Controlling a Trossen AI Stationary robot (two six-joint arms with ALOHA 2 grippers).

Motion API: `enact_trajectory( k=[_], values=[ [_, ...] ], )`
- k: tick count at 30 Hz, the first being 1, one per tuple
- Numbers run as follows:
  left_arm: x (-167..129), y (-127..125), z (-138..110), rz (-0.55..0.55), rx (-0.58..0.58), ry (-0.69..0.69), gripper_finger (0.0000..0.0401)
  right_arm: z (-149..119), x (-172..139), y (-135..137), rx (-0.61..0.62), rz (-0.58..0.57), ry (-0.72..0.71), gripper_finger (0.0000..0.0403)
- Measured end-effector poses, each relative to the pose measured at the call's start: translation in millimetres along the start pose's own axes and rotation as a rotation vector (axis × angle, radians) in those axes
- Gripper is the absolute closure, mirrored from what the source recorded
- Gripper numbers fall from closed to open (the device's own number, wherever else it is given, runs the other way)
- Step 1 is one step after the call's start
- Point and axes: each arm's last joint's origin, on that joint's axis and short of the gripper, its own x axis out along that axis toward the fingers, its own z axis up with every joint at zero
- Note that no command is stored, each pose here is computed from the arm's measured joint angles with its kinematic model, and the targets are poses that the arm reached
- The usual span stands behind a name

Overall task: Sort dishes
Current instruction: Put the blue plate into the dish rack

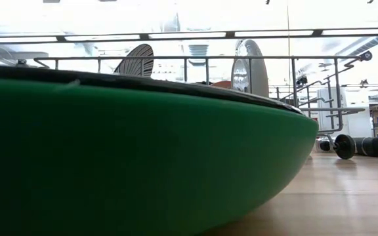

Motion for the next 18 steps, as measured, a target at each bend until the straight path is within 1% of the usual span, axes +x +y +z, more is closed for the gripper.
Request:
enact_trajectory(
  k=[3, 5, 9, 12, 14, 18],
  values=[
    [11, 16, -5, 0.023, 0.083, 0.025, 0.0221, -2, 20, -23, -0.047, -0.07, 0.013, 0.0386],
    [17, 34, -14, 0.038, 0.086, 0.039, 0.0225, -4, 32, -39, -0.047, -0.076, 0.018, 0.0386],
    [23, 78, -42, 0.066, -0.021, 0.06, 0.0228, -8, 52, -76, -0.017, -0.053, 0.008, 0.0386],
    [24, 102, -62, 0.075, -0.115, 0.063, 0.0228, -14, 66, -102, -0.003, -0.056, 0.012, 0.0386],
    [24, 113, -70, 0.083, -0.171, 0.051, 0.0228, -18, 74, -117, 0.012, -0.073, 0.022, 0.0386],
    [24, 123, -85, 0.113, -0.214, 0.009, 0.0228, -29, 88, -139, 0.066, -0.082, 0.044, 0.0386]
  ],
)
